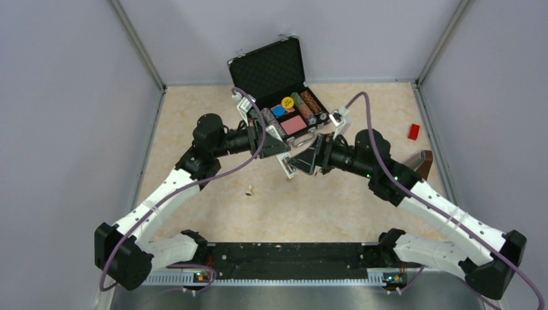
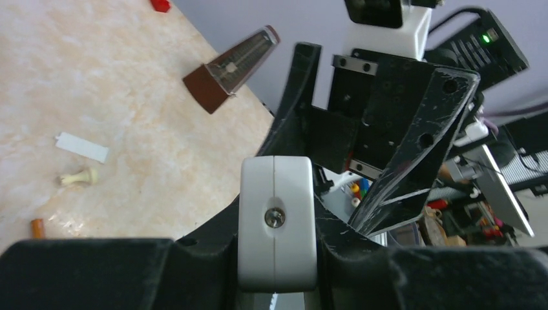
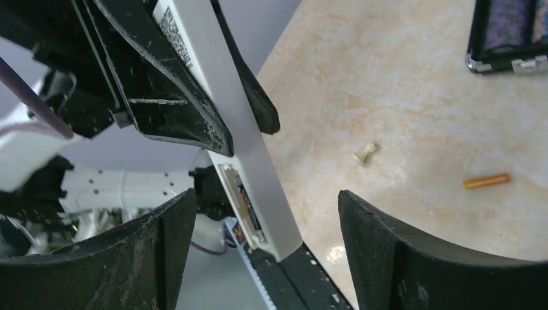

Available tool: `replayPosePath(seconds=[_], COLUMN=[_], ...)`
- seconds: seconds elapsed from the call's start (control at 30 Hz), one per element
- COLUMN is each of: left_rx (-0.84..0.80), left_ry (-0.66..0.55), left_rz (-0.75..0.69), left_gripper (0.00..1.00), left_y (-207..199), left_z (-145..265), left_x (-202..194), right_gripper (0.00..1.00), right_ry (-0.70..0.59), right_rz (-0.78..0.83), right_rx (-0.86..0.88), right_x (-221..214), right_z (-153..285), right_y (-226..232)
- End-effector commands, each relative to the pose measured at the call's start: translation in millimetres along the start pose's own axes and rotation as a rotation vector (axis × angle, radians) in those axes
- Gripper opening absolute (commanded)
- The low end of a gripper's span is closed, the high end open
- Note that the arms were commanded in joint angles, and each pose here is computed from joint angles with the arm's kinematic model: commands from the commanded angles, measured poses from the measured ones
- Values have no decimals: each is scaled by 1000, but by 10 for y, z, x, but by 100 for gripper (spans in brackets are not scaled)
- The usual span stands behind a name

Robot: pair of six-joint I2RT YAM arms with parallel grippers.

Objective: Load the batteries into the remote control
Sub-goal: Load the battery into the remote control.

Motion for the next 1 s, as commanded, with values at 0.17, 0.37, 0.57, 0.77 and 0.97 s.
replayPosePath(seconds=[0.17,0.37,0.57,0.77,0.97], left_rx=[-217,-246,-257,-264,-257], left_ry=[33,57,69,72,75], left_rz=[-77,-73,-60,-65,-68], left_gripper=[0,0,0,0,0], left_y=[-401,-429,-433,-444,-432], left_z=[35,45,39,48,56], left_x=[194,164,154,149,125], right_gripper=[71,53,45,9,6], right_ry=[249,359,359,336,331], right_rz=[337,317,312,305,287], right_rx=[194,273,231,192,187], right_x=[-121,-266,-261,-232,-230], right_z=[10,54,-15,-70,-71], right_y=[367,443,356,291,288])
Point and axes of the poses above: each gripper's point midway between its finger pads, its own z axis back along the fingers, its own y axis along the line the jaws close on, x = y × z, the point moved 3 cm from there along z, back along the fingers, and after that the axes turned 15 degrees about -z, right-handed, at the moved point
